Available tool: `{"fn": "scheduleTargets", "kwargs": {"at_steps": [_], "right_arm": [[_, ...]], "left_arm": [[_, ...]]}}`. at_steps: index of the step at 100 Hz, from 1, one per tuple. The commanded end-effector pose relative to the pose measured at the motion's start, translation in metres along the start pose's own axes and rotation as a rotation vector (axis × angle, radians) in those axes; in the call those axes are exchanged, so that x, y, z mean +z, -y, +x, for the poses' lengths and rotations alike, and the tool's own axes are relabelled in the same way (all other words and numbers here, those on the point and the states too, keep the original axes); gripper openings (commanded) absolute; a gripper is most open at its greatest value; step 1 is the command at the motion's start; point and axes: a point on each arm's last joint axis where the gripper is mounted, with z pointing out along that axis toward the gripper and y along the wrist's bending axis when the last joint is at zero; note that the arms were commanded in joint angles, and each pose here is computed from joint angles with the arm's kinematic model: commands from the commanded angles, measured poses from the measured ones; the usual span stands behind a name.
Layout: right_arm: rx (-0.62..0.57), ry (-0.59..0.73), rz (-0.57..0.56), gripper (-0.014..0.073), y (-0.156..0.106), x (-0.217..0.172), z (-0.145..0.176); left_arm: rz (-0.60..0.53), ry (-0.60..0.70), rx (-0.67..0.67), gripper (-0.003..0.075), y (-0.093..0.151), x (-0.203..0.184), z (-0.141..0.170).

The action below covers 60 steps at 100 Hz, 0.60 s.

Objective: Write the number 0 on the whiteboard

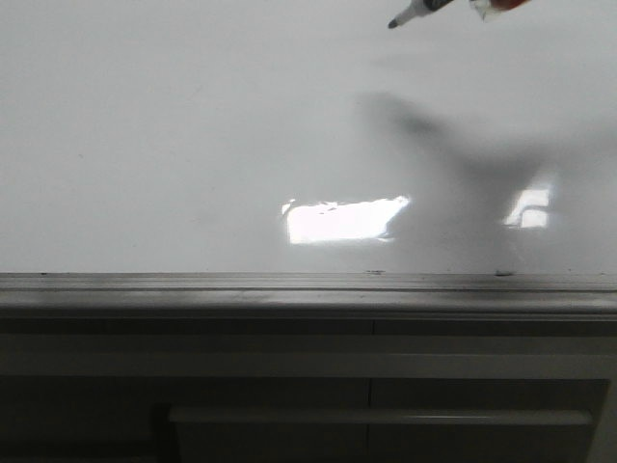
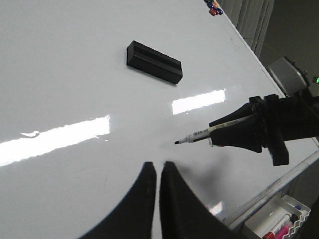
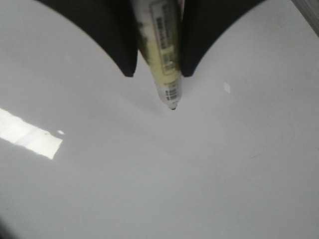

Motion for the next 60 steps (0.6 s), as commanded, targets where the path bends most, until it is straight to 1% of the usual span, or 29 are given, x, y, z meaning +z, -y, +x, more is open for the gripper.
{"fn": "scheduleTargets", "kwargs": {"at_steps": [1, 30, 60], "right_arm": [[-0.005, 0.092, 0.055, -0.0046, 0.007, 0.005, -0.013], [-0.004, 0.028, 0.038, -0.0047, 0.005, 0.023, -0.004], [0.0, -0.085, -0.024, -0.0047, 0.002, 0.031, -0.001]], "left_arm": [[-0.002, 0.1, -0.029, -0.002, 0.0, 0.0, -0.015], [-0.002, 0.092, -0.029, -0.002, 0.001, 0.0, -0.014], [-0.002, 0.092, -0.029, -0.002, 0.001, 0.0, -0.014]]}}
